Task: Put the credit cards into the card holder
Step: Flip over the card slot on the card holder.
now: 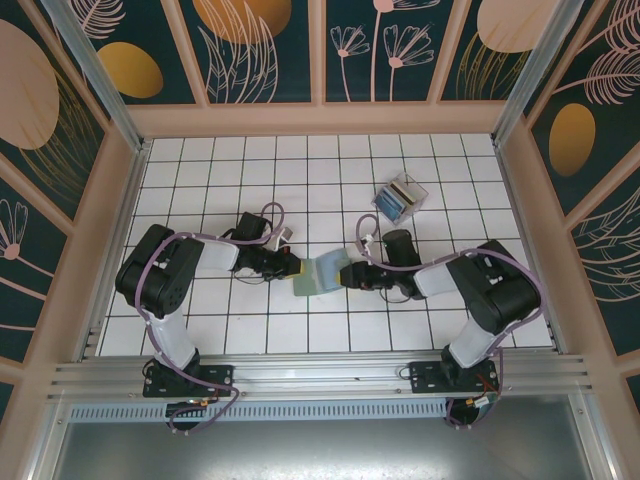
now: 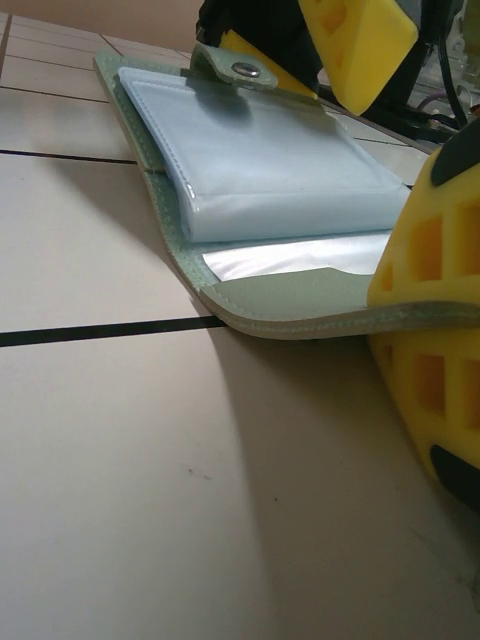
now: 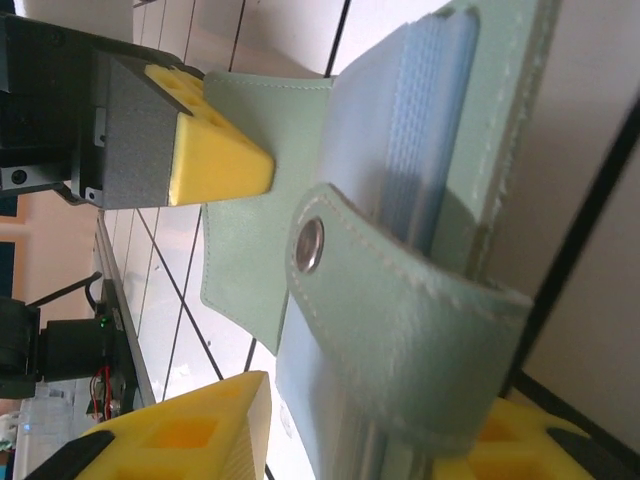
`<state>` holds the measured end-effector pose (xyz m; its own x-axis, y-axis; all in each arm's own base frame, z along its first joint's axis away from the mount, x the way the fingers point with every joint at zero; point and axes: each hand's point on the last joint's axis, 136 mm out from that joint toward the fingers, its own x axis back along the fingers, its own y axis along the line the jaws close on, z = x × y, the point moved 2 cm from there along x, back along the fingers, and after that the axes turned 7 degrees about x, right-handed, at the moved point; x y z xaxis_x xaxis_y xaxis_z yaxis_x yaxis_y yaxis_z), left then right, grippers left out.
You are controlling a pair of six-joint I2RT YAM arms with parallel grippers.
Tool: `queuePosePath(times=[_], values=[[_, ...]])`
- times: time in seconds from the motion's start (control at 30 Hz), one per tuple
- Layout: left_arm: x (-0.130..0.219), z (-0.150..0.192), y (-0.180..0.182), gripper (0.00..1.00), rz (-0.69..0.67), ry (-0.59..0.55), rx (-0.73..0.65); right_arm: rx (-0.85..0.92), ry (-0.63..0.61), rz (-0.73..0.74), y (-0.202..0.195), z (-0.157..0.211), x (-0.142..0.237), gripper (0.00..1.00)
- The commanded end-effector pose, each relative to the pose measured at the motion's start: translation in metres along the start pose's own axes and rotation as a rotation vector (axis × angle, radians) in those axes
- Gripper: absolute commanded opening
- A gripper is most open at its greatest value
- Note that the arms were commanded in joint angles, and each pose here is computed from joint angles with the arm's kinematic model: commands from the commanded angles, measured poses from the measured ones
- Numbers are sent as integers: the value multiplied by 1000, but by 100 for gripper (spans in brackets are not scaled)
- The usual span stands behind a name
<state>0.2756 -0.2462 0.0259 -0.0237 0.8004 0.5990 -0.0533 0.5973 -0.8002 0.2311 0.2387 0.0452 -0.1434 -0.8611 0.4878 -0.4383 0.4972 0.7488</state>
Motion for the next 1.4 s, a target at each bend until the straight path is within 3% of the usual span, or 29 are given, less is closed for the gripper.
queuePosePath(times=[0.0, 0.23, 0.67, 0.9, 1.07, 1.37], values=[[-22, 1, 33, 0, -121, -12, -2, -56, -1, 57, -16, 12, 8, 37], [-22, 2, 34, 0, -122, -12, 0, -64, -16, 56, -17, 16, 11, 36], [-22, 4, 36, 0, -128, -10, 5, -72, -39, 46, -19, 16, 16, 12], [-21, 2, 35, 0, -133, -15, 3, -85, -30, 30, -20, 20, 15, 11], [-20, 4, 37, 0, -139, -17, 4, -81, -23, 27, -19, 20, 14, 21], [-20, 4, 36, 0, -139, -19, 4, -87, -27, 39, -22, 20, 15, 14]])
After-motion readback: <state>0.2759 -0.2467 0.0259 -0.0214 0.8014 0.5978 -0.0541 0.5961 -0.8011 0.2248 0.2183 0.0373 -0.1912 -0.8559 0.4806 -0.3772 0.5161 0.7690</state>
